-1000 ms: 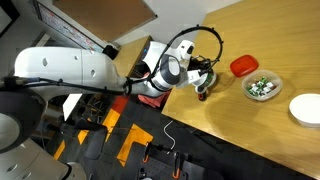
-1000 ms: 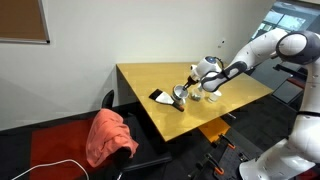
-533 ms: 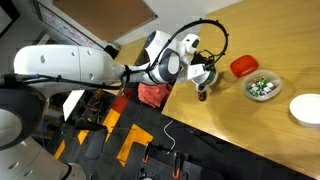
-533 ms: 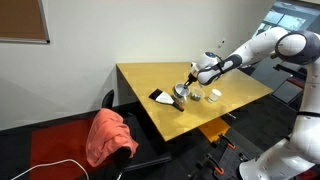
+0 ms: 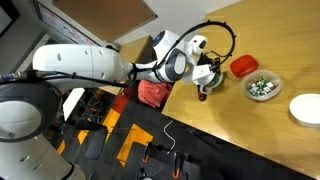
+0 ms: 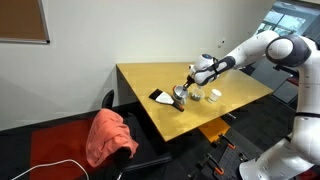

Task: Open the Tupperware, pour the sweets into it, then close the kid

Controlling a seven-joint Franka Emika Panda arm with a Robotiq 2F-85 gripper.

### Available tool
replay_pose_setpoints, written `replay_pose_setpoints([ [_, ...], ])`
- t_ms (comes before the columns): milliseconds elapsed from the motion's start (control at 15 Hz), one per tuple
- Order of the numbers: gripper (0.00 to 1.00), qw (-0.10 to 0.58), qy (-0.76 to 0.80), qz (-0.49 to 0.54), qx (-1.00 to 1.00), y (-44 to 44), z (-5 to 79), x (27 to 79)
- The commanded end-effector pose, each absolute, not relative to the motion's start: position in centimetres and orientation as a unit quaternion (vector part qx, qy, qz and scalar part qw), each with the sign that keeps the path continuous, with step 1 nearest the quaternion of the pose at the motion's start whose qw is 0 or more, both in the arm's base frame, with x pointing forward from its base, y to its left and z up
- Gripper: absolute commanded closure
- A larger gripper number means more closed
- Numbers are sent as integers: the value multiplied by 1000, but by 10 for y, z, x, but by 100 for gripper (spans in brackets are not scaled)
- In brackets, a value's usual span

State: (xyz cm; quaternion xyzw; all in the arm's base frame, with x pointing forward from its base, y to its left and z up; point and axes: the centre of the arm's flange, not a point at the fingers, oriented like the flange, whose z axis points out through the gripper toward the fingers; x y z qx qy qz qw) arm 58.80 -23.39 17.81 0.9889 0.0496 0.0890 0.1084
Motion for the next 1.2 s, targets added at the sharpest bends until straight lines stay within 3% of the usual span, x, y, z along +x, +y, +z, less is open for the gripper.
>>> replay_pose_setpoints([
  [0,98,95,56,86,990,-242,173,601],
  [333,98,91,58,85,991,-245,170,602],
  [400,65,94,62,84,990,-245,171,602],
  [533,57,95,64,87,990,-244,177,602],
  [1000,5,127,87,108,982,-238,219,601],
  [1133,0,136,89,118,980,-251,235,605],
])
